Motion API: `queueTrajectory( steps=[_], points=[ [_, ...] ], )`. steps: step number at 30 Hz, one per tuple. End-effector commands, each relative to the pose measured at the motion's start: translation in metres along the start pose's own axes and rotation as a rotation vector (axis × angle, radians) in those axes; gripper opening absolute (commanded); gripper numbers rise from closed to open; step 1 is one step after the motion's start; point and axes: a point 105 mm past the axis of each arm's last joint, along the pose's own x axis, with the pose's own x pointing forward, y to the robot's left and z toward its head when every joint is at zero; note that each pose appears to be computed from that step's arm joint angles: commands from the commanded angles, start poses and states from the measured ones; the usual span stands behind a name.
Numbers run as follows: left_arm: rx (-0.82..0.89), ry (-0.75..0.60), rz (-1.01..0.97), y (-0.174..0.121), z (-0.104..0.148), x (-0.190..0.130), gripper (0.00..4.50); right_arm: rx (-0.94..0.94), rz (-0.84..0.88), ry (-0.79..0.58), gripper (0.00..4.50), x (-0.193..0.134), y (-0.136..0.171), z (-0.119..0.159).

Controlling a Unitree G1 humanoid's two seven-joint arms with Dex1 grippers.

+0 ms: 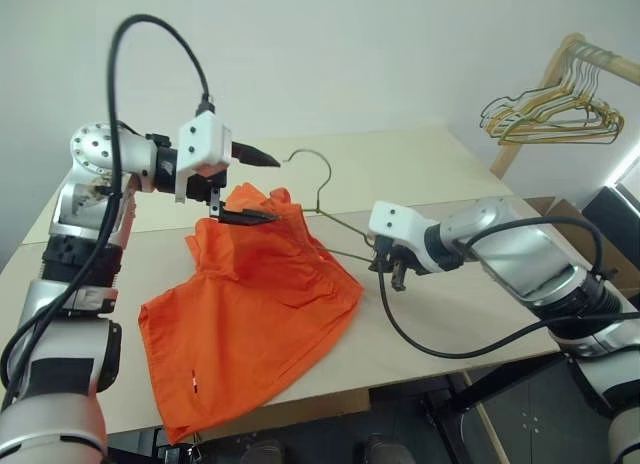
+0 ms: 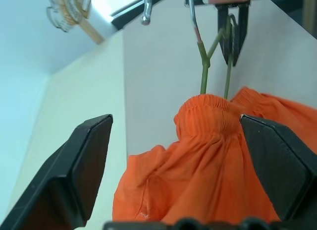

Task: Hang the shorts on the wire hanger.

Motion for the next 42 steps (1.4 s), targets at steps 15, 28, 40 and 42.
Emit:
queueTrajectory(
  steps=[15,28,40,42],
  points=[
    [0.181,0.207,-0.253,-0.013,-0.035,0.015,4.46,-0.111,0.015,0.025,0.0,-0.021,-0.008,0.011],
    [0.16,0.204,-0.238,-0.016,-0.042,0.022,1.31,-0.058,0.049,-0.009,0.0,-0.026,-0.009,0.02],
    [0.124,0.19,-0.219,-0.014,-0.04,0.021,0.02,-0.084,0.059,-0.073,0.0,-0.033,-0.005,0.023],
    [0.102,0.172,-0.209,-0.014,-0.039,0.021,0.01,-0.094,0.056,-0.078,0.28,-0.034,-0.002,0.018]
  ],
)
